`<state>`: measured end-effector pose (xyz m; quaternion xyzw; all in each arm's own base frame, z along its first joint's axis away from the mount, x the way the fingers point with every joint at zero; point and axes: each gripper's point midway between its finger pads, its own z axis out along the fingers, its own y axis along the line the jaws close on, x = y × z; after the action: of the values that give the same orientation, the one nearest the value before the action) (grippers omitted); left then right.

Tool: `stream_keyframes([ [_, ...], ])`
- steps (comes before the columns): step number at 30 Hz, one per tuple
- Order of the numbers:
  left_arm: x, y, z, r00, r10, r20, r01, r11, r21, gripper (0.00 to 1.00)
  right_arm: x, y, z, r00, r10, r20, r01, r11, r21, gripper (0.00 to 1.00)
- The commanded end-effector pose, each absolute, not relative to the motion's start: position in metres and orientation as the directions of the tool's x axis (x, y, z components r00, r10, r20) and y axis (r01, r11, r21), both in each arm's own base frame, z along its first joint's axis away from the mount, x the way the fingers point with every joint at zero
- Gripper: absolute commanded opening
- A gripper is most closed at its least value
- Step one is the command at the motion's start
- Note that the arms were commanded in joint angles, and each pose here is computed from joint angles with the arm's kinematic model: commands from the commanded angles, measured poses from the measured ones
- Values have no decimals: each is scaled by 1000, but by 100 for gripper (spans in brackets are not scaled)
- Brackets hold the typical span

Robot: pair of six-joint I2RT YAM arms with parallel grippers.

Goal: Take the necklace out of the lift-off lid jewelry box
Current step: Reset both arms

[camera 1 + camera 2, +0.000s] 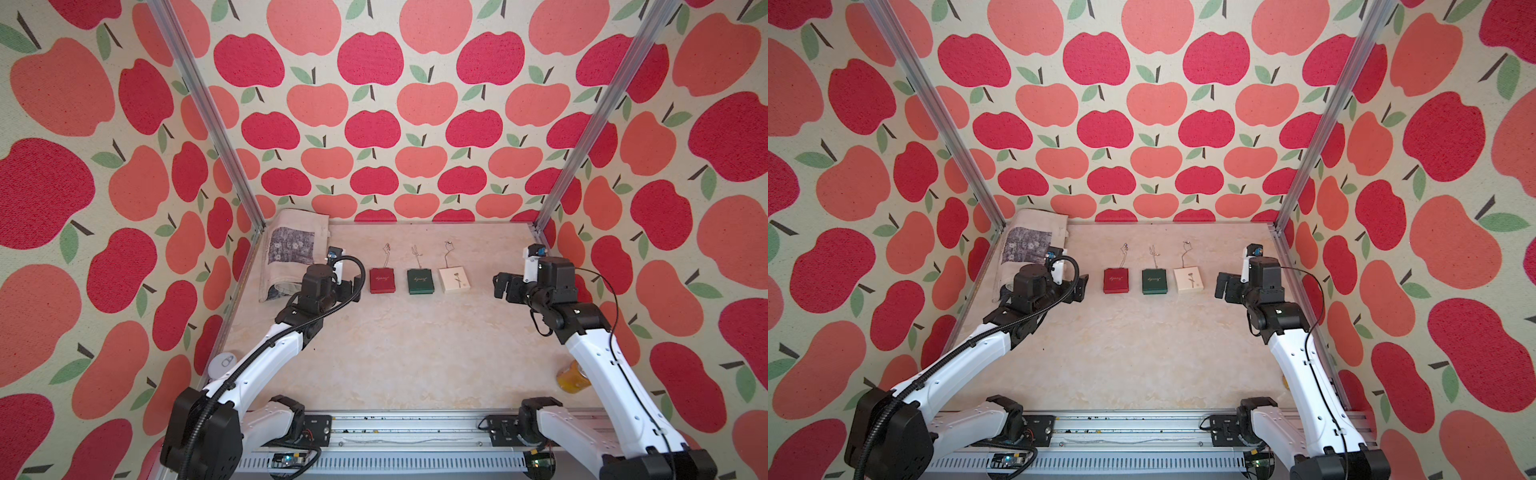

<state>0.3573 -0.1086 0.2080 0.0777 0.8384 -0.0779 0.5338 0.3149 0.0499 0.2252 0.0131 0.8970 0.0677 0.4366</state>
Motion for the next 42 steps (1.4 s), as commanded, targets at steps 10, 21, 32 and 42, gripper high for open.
stream_keyframes([
  [10, 328, 30, 181, -358, -191, -914, -247, 963, -105, 99, 364, 10, 192, -455, 89, -886, -56, 990, 128, 99],
  [21, 315, 39, 144, -305, -114, -945, -175, 983, -62, 99, 378, -1, 152, -372, 56, -927, -48, 996, 79, 99],
  [32, 334, 48, 120, -323, -126, -938, -159, 984, -78, 99, 393, 1, 119, -400, 57, -915, -64, 994, 90, 99],
  [42, 371, 41, 111, -354, -111, -929, -80, 993, -88, 99, 394, 1, 108, -379, 43, -924, -70, 995, 75, 99],
])
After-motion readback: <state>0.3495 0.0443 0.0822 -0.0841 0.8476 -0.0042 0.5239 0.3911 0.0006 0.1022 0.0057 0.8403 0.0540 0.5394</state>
